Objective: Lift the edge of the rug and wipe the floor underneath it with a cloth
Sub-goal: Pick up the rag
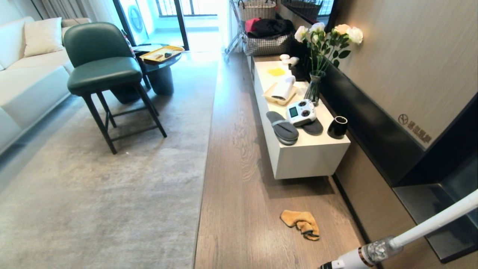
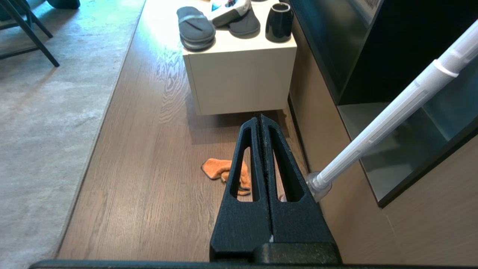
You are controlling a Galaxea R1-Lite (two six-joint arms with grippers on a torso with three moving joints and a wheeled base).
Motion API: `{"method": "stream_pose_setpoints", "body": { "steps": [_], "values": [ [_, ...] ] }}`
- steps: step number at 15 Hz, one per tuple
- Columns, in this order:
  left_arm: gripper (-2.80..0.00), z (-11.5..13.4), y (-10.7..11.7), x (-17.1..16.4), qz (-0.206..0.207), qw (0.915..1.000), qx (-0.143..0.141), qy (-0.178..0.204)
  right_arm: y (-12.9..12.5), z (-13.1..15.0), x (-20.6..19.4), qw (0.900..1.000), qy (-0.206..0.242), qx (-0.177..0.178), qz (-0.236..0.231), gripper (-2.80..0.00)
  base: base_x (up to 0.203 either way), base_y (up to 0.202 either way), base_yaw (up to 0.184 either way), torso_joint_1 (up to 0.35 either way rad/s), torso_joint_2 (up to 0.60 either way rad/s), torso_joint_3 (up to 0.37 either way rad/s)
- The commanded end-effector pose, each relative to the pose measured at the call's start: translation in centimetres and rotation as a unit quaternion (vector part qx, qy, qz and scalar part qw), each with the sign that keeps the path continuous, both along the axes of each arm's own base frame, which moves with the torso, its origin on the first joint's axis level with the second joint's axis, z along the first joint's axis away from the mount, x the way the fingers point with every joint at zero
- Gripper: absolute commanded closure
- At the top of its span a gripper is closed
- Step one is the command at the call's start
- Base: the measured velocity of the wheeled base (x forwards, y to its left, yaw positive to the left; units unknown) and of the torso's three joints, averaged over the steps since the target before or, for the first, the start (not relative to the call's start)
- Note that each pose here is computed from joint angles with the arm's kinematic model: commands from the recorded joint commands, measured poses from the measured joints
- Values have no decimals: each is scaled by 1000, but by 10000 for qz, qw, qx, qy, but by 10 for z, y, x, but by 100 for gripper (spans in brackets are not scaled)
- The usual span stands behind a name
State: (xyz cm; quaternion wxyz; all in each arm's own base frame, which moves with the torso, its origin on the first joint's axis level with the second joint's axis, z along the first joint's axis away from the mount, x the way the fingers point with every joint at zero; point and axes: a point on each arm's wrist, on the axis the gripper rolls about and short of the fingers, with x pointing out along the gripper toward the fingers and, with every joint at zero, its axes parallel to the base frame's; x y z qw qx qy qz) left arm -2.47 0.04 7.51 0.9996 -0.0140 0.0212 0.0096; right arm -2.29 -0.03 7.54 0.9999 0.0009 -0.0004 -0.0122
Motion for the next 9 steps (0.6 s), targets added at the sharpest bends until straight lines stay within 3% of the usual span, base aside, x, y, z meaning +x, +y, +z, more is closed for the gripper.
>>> {"method": "stream_pose_setpoints", "body": {
  "steps": [1, 9],
  "values": [
    [0, 0, 0, 0, 7, 10000, -4, 1, 0, 0, 0, 10000, 4, -1, -1, 0, 0, 0, 0, -97, 479, 368],
    [0, 0, 0, 0, 5, 10000, -6, 1, 0, 0, 0, 10000, 4, -1, -1, 0, 0, 0, 0, -45, 452, 399]
  ]
}}
